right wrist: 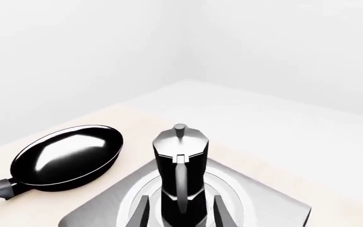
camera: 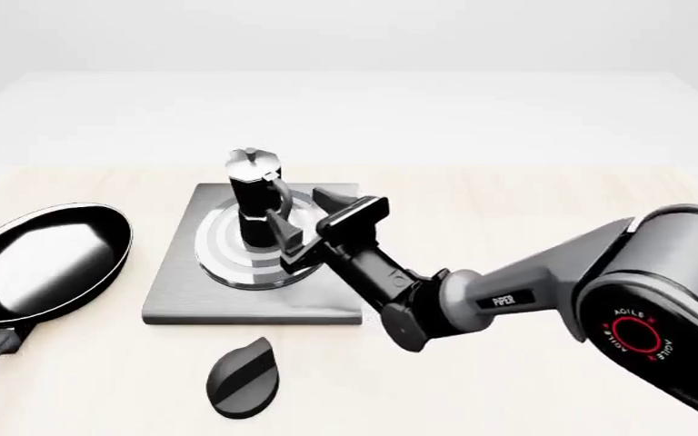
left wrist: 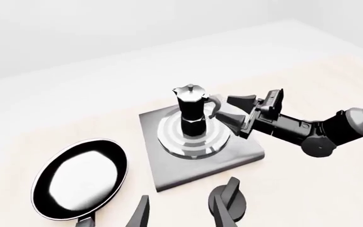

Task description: Turn on the stove and put the moka pot on it.

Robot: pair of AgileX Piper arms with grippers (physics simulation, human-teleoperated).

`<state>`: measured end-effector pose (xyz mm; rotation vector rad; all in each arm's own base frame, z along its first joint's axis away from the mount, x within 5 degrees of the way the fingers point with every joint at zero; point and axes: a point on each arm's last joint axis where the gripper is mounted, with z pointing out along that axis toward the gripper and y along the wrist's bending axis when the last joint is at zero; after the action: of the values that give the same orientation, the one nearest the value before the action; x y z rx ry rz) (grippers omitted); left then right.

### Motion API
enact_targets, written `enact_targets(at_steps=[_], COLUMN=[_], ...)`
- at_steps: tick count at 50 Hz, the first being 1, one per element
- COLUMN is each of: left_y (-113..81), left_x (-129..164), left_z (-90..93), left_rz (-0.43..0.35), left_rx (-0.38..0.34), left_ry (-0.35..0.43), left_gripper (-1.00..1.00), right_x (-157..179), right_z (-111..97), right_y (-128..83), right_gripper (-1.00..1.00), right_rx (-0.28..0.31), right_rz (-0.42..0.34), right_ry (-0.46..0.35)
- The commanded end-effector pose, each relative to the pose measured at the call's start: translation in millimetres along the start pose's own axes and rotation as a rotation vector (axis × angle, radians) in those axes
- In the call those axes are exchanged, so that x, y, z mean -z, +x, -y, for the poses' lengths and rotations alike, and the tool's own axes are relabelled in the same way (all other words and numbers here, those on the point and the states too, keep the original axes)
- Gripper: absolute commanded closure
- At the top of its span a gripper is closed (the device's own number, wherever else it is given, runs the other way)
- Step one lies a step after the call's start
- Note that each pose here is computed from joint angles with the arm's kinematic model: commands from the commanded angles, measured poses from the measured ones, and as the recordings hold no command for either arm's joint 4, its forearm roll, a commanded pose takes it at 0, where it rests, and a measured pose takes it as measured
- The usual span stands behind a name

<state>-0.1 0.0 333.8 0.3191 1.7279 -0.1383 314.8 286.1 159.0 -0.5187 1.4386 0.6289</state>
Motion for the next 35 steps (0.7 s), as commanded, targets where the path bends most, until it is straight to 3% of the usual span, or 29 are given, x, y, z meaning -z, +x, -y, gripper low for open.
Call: enact_targets(at_steps=[1, 15, 35], left_y=[-6.3, -20.5, -22.5], left_x=[15, 35, 47], left_z=[-0.5, -1.4, -2.7], left_rz=[0.026, 0.055, 0.084], left_rx=[0.0, -0.012, -0.014], left_ry=[-0.006, -0.018, 0.008], left_gripper=[-1.0, -1.0, -1.0], right_x=[17, 38, 104], right_z=[6, 6, -1], right_y=[-21, -47, -106], right_gripper=[-1.0, -1.0, -1.0], right_rx=[0.01, 0.041, 0.052], right_rz=[0.017, 0.026, 0.106], right_ry=[0.016, 0.02, 0.01])
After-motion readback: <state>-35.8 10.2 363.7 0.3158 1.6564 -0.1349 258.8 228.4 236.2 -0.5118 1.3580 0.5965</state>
